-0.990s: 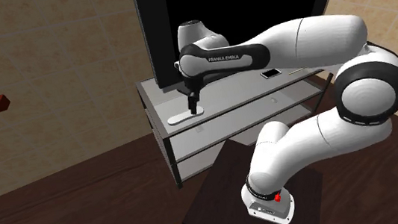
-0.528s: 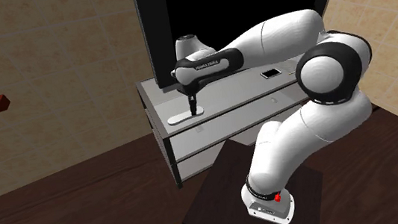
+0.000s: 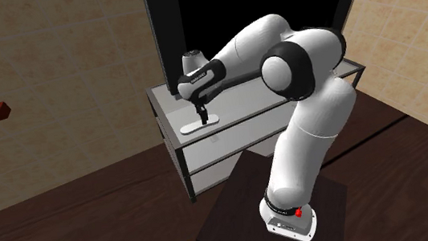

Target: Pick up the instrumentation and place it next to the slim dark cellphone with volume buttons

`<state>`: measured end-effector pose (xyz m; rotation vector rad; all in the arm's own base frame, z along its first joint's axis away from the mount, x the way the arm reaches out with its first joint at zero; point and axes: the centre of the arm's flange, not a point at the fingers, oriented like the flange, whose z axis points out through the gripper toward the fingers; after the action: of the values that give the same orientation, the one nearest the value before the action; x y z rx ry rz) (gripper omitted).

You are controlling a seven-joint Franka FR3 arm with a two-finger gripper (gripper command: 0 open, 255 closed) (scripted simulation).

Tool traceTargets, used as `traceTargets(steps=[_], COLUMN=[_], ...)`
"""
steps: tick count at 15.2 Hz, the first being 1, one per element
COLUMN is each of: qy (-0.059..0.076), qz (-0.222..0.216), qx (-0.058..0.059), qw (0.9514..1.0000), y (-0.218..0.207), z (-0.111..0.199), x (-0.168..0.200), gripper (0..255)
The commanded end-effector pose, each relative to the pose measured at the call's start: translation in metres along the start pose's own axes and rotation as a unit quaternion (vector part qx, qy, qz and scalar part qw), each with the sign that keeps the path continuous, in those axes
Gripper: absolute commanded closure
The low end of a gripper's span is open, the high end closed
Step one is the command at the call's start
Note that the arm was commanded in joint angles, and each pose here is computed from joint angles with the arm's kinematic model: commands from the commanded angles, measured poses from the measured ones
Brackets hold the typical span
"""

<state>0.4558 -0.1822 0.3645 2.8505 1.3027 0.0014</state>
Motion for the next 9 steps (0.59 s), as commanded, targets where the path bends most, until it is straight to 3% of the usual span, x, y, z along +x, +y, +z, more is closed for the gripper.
traceTargets(steps=[1, 9], qy=[-0.003, -0.004], qz=[-0.036, -0.046], qx=[-0.005, -0.007], qw=[0.9993, 0.9989], y=[0.019, 0.024], z=[0.019, 0.061], x=[0.005, 0.007], gripper=[0, 0])
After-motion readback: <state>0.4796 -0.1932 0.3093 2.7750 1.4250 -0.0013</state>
